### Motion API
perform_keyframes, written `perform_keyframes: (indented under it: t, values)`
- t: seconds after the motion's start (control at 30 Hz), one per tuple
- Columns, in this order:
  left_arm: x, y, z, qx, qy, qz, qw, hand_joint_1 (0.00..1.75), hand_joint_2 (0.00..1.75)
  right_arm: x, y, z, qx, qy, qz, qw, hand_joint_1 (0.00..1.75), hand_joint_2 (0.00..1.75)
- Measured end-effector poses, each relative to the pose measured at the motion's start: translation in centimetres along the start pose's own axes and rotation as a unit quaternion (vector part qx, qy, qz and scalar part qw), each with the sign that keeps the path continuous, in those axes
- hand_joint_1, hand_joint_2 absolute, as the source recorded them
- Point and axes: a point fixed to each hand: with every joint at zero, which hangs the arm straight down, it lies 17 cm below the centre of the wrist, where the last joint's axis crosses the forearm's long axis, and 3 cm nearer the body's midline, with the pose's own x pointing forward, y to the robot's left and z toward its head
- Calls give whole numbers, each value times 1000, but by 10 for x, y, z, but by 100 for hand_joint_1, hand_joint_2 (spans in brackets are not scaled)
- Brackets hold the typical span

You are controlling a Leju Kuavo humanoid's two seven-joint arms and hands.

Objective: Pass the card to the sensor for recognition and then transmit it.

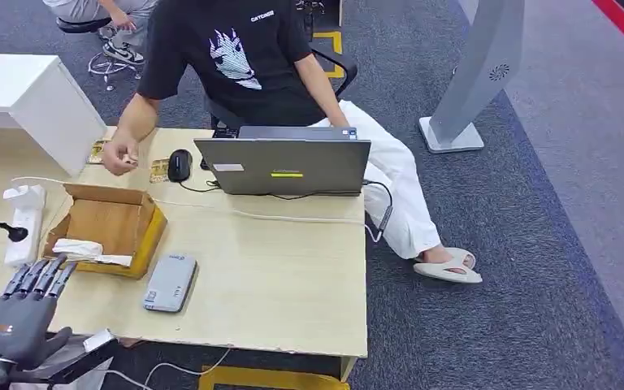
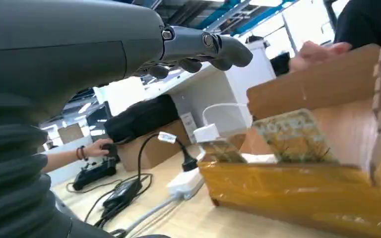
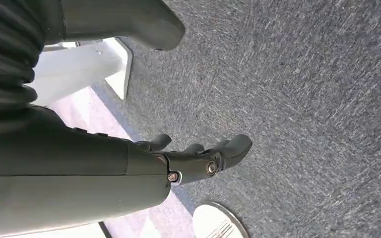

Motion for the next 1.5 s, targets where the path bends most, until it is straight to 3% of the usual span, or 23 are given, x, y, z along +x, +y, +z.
perform_keyframes:
  t: [0.13, 0.33, 0.5, 0.6, 0.67, 0.93, 1.5]
  values:
    - [3, 7, -11, 15, 23, 8, 1000, 0, 175, -2, -2, 0, 1, 1, -2, 1000, 0, 175]
    - [17, 13, -20, 27, 17, 18, 999, 0, 175, -2, -6, 0, -3, 0, -6, 1000, 0, 175]
    - [15, 10, -12, 26, 9, 30, 999, 0, 175, -5, -4, 1, 5, 7, -6, 1000, 0, 175]
    - [-4, 4, -1, 14, 12, 8, 1000, 0, 175, -5, -5, 1, 1, 8, -7, 1000, 0, 175]
    - [-26, 0, 8, 5, 38, -8, 999, 0, 175, -5, -6, 1, -2, 7, -8, 1000, 0, 175]
    - [-116, -13, 30, -28, 228, -35, 973, 0, 175, 1, -9, -1, -15, -9, -9, 1000, 0, 175]
    - [-134, -19, 24, -46, 256, -56, 964, 0, 175, 0, -10, -2, -13, -1, -8, 1000, 0, 175]
